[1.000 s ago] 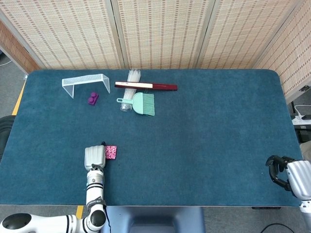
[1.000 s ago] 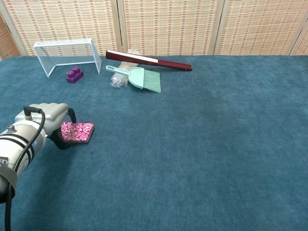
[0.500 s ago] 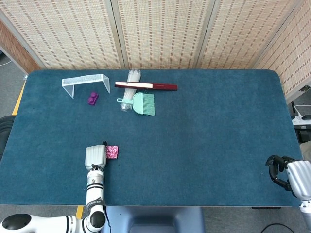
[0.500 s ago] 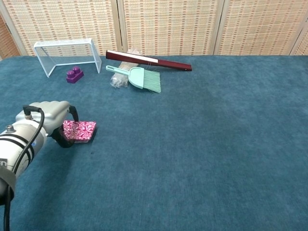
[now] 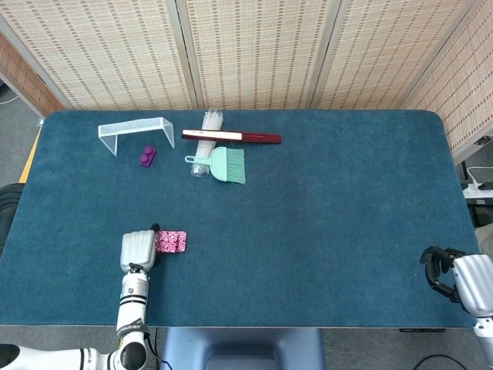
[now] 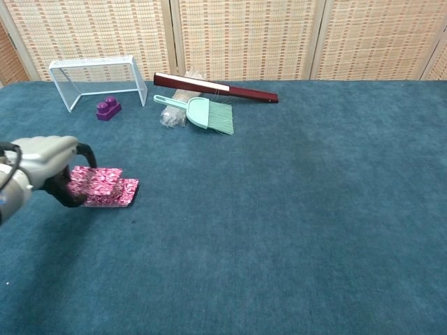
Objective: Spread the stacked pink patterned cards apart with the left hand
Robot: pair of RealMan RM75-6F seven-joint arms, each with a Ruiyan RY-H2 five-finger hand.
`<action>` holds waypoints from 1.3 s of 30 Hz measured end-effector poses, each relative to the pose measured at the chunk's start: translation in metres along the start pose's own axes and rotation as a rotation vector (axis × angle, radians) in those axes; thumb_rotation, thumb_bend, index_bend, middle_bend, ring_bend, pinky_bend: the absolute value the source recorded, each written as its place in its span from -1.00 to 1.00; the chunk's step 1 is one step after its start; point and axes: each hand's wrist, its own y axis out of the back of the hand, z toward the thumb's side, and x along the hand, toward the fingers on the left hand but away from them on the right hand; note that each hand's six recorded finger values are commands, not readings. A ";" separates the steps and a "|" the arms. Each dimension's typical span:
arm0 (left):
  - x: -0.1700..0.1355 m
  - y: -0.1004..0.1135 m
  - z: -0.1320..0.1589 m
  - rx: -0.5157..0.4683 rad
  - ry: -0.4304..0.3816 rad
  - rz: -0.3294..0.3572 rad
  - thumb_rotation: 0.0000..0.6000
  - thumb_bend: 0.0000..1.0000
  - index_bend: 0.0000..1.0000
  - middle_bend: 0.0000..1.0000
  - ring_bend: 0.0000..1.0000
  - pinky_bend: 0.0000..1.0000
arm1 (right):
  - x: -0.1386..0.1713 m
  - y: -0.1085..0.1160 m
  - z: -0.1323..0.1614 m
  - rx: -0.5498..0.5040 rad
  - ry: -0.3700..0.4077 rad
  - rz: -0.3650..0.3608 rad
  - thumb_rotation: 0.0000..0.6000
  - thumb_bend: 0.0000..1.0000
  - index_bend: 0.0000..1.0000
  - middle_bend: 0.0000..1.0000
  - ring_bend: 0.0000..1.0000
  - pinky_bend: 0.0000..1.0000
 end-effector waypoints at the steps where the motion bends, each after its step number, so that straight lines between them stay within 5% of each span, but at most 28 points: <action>1: 0.001 0.003 -0.008 0.009 0.004 0.009 1.00 -0.30 0.11 1.00 1.00 1.00 | 0.000 -0.001 0.000 0.001 -0.001 0.002 1.00 0.10 0.58 0.47 0.33 0.86; 14: 0.034 0.001 -0.072 0.090 0.062 0.064 1.00 -0.29 0.12 1.00 1.00 1.00 | -0.001 -0.003 0.001 0.007 -0.006 0.010 1.00 0.10 0.58 0.47 0.33 0.86; 39: 0.046 -0.026 -0.085 0.192 0.111 0.018 1.00 -0.31 -0.96 1.00 1.00 1.00 | 0.000 0.000 0.000 0.001 -0.002 0.003 1.00 0.10 0.58 0.47 0.33 0.86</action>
